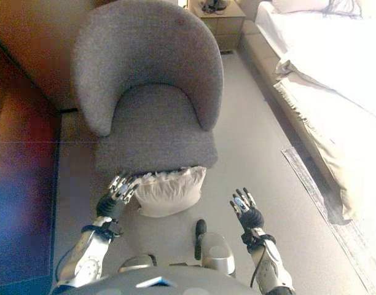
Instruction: Pick up the cushion and take it to the sofa
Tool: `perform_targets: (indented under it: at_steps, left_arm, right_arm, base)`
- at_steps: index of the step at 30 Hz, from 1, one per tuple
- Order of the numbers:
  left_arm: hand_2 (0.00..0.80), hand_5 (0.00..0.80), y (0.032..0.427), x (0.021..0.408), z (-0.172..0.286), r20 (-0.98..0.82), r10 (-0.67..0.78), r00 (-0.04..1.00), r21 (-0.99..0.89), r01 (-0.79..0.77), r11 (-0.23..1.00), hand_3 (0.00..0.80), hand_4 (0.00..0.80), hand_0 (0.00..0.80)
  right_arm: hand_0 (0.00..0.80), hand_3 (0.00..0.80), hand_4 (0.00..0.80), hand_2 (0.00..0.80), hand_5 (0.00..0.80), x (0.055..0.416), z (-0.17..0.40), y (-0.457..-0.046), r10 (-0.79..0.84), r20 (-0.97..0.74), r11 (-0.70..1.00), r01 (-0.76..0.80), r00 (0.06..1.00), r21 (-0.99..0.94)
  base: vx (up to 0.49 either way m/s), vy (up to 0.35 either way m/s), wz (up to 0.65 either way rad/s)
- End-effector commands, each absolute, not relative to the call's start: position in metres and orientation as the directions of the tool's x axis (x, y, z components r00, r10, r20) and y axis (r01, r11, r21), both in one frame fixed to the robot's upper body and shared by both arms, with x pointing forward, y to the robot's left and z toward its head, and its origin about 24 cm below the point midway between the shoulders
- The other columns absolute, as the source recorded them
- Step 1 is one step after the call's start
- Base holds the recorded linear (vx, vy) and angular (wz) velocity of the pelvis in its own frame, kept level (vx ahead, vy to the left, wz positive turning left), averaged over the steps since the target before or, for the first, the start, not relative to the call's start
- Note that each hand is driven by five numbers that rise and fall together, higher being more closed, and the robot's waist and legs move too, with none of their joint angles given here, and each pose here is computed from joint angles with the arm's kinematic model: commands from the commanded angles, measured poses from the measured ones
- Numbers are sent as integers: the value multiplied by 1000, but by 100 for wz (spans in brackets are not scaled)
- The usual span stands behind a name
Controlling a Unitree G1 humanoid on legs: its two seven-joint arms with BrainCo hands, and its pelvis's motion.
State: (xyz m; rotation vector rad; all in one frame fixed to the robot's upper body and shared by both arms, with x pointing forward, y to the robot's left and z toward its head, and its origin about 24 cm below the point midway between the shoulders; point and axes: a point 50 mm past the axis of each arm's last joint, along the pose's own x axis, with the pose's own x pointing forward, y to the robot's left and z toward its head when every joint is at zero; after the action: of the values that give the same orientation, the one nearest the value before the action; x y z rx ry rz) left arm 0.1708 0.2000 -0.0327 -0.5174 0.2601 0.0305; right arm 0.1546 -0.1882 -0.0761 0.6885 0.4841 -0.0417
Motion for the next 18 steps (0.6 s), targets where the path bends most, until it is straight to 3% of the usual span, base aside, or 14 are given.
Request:
perform_targets:
  at_steps: [1,9,18]
  left_arm:
    - [0,0,207,173,-12,-160,-1,987,-484,-78,872,0,0,0]
    - [0,0,196,177,-14,-141,-1,990,-521,-73,850,0,0,0]
    - [0,0,204,172,-15,-142,21,990,-543,-96,834,0,0,0]
  right_arm:
    - [0,0,0,0,0,170,-56,-184,176,-348,784,82,921,615]
    - [0,0,0,0,0,170,-58,-196,195,-362,829,44,911,558]
    - [0,0,0,0,0,165,-52,-195,214,-345,841,7,914,541]
  base:
    - [297,-233,3]
    - [251,-212,-7]
    - [154,46,-3]
